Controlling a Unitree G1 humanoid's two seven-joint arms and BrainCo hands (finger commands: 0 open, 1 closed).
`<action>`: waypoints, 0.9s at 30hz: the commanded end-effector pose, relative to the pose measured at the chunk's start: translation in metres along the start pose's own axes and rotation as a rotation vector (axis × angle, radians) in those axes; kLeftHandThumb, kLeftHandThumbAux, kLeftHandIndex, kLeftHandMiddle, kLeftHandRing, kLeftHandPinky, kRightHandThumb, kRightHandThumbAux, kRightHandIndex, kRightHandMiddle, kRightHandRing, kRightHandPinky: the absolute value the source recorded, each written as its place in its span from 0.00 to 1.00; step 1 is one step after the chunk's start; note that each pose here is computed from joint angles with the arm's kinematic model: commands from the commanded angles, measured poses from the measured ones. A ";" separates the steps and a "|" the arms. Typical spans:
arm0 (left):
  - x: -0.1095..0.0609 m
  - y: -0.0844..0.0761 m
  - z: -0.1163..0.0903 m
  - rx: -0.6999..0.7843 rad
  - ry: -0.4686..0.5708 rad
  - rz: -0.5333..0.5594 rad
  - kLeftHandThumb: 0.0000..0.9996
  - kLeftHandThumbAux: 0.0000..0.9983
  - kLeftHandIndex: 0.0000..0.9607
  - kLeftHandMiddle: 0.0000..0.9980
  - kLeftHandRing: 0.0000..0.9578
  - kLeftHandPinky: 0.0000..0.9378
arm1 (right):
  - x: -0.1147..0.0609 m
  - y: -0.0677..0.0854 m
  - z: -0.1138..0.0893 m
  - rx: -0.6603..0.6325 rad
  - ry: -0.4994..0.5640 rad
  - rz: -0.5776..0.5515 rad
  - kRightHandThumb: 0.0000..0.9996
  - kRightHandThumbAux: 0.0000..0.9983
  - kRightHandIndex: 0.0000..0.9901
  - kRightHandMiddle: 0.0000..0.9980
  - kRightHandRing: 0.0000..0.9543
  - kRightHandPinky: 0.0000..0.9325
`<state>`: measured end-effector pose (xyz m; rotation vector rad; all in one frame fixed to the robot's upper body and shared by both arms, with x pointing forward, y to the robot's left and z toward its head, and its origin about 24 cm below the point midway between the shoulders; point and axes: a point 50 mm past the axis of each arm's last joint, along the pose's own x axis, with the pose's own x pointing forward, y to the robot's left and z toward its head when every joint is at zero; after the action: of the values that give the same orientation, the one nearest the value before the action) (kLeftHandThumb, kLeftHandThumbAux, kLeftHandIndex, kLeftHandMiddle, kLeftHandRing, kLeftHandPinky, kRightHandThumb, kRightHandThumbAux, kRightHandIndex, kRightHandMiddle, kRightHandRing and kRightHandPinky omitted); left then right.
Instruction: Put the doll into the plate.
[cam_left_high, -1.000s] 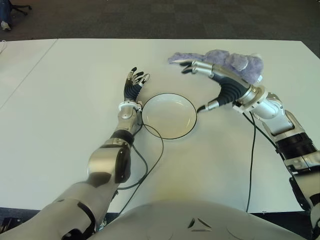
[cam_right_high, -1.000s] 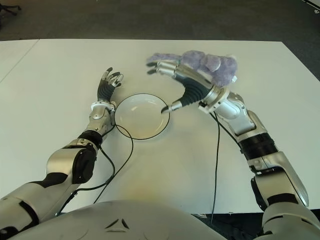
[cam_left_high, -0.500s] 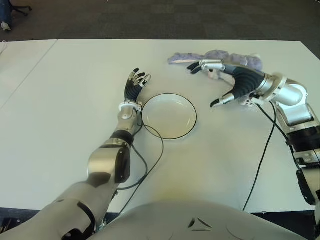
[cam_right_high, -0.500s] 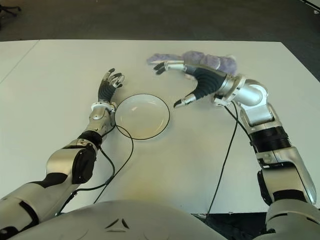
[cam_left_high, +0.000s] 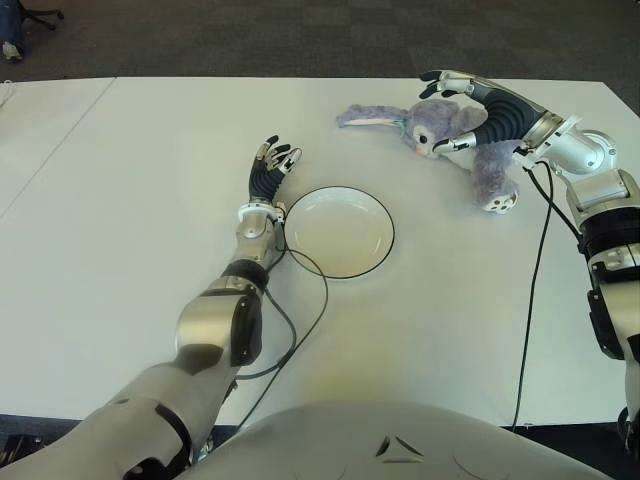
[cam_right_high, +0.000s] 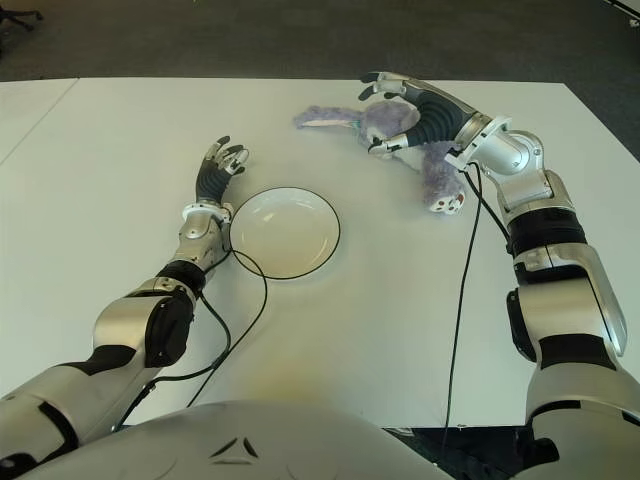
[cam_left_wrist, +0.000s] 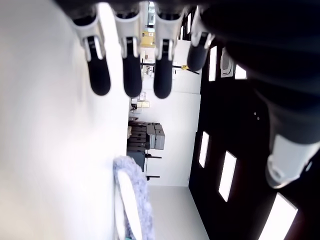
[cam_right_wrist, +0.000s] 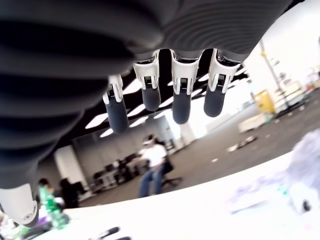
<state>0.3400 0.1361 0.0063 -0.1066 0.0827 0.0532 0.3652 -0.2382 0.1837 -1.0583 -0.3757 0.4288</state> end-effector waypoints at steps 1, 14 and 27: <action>-0.048 0.013 -0.077 -0.043 0.354 0.059 0.00 0.61 0.14 0.25 0.28 0.29 | 0.003 0.002 -0.030 0.001 0.238 -0.141 0.07 0.56 0.21 0.00 0.00 0.00; -0.048 0.014 -0.076 -0.033 0.352 0.054 0.00 0.58 0.13 0.23 0.26 0.27 | 0.000 -0.011 -0.043 -0.047 0.387 -0.305 0.12 0.55 0.16 0.00 0.00 0.00; -0.048 0.014 -0.076 -0.020 0.353 0.054 0.00 0.59 0.14 0.25 0.28 0.28 | -0.011 -0.006 -0.059 -0.101 0.567 -0.342 0.17 0.62 0.20 0.00 0.00 0.00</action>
<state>0.3362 0.1367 -0.0009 -0.1101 0.1199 0.0572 0.3854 -0.2916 0.1674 -1.1250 -0.0992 -0.1803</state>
